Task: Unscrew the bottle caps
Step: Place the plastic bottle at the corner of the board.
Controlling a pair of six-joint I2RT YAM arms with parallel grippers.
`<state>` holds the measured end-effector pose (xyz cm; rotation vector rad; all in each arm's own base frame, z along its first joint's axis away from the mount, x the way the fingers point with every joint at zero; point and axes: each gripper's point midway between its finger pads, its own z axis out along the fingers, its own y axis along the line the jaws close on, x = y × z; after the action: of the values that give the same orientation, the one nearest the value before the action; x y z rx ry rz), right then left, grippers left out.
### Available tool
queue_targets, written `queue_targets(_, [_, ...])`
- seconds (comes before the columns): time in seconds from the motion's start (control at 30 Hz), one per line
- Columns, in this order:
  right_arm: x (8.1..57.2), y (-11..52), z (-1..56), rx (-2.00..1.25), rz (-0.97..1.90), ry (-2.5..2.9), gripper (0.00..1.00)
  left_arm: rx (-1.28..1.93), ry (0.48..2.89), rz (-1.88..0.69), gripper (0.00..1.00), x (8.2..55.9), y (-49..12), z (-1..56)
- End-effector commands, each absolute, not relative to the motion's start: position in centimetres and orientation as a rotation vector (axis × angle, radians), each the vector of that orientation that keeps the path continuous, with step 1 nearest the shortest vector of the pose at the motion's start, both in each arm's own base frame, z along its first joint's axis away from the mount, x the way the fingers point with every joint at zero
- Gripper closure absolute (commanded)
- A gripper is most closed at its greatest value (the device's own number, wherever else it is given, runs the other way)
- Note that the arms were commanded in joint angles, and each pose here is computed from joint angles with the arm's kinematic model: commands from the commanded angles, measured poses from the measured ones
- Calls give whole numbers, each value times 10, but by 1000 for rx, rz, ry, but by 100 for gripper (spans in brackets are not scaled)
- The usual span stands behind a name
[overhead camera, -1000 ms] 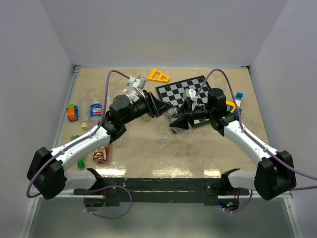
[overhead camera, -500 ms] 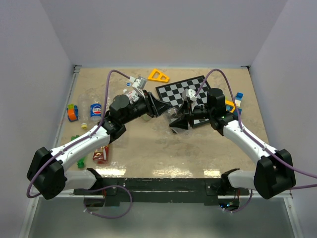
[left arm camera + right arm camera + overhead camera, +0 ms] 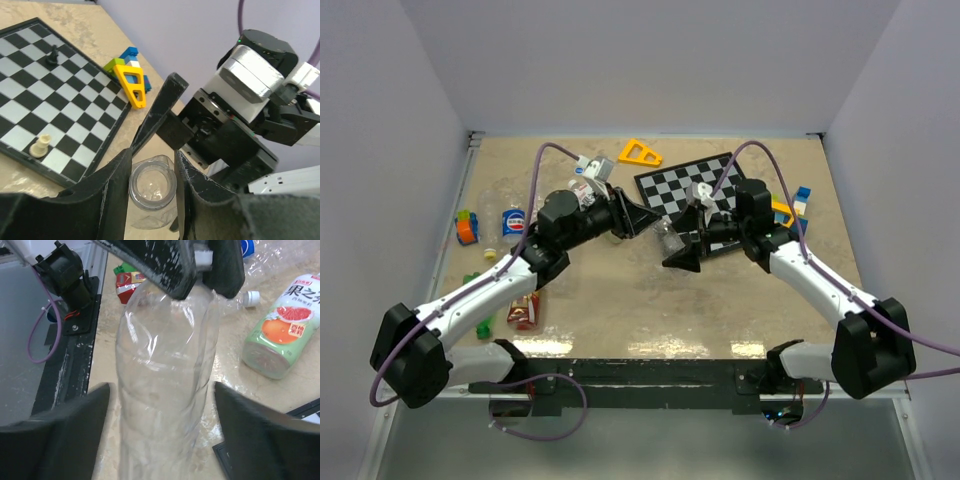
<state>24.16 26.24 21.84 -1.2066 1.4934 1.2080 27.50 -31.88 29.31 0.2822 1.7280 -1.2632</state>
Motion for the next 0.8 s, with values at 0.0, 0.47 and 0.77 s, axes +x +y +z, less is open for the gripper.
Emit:
queue_targets(0.0, [243,262,234,-1262,1162,1427,2,274,1666,-1150,100,289,-296,320])
queue_targets(0.47, [257,235,252,-1293,934,1375,2,146,1741,-532,100,372,-178,345])
queue_targets(0.77, [261,231,250,-1286,887,1384,2,-20,1666,-199,100,467,-104,391])
